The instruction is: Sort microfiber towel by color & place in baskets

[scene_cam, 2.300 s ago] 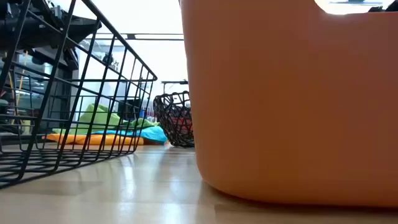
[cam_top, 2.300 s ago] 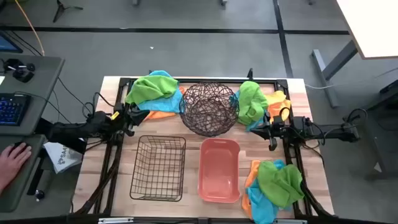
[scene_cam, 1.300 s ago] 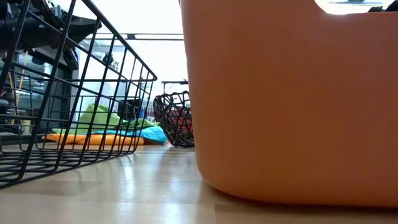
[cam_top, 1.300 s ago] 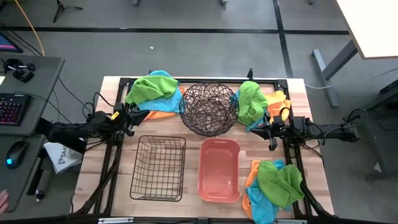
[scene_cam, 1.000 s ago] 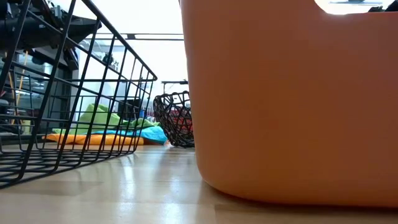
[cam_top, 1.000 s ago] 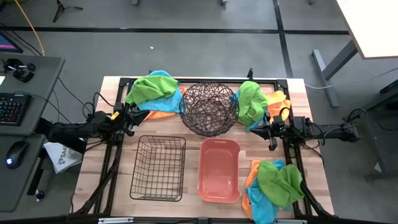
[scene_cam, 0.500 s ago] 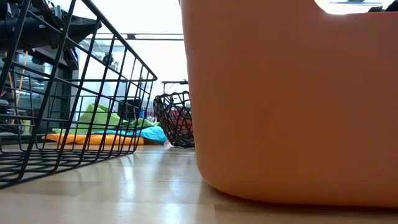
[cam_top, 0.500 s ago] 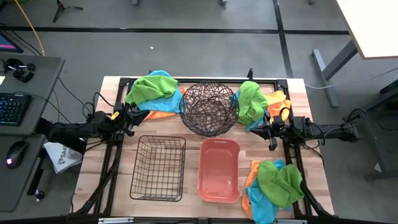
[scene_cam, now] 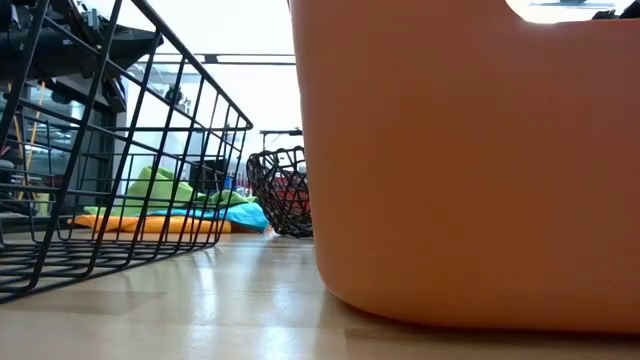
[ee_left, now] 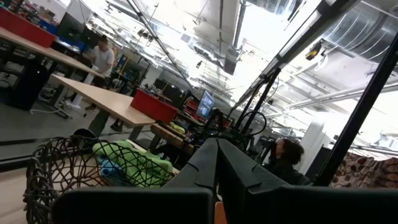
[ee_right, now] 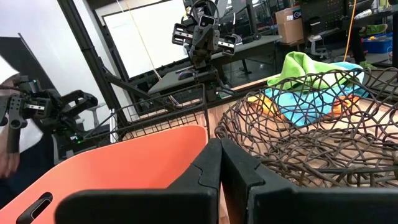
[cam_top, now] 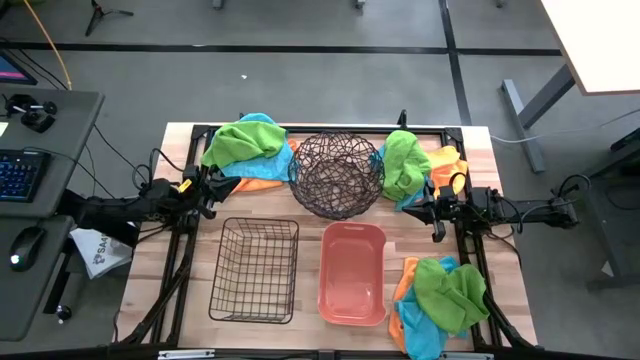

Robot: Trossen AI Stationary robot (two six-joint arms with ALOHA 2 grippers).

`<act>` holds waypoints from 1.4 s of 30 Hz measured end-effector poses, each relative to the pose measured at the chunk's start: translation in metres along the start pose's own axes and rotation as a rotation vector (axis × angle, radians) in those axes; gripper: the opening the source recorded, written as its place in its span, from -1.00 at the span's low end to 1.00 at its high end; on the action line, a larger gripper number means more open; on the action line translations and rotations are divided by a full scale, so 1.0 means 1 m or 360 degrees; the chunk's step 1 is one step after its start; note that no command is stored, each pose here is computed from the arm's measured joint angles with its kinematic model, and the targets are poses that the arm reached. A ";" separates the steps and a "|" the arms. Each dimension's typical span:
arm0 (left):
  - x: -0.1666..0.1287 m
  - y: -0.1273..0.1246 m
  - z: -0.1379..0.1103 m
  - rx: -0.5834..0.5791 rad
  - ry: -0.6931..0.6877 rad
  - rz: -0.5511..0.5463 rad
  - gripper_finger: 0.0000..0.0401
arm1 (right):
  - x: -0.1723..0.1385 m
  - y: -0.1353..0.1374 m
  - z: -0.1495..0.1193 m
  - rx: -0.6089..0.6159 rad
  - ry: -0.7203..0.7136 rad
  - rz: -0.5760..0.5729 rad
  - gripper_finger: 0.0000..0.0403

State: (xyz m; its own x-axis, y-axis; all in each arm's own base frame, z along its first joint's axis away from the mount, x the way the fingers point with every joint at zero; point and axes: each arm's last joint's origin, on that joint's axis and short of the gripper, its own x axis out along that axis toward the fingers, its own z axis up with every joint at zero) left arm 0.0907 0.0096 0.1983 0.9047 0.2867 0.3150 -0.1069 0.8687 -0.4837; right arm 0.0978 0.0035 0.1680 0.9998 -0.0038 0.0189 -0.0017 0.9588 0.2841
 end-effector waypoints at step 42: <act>0.000 0.000 0.000 0.0000 0.0000 0.0000 -1.00 | -0.004 0.002 0.027 0.0601 -0.0518 -0.0054 -1.00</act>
State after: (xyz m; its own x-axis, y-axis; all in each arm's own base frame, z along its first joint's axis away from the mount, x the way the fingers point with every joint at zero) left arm 0.0907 0.0096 0.1983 0.9047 0.2867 0.3150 -0.1068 0.8687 -0.4837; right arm 0.0932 -0.0017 0.1942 0.9416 -0.1794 0.2849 -0.0364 0.7870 0.6159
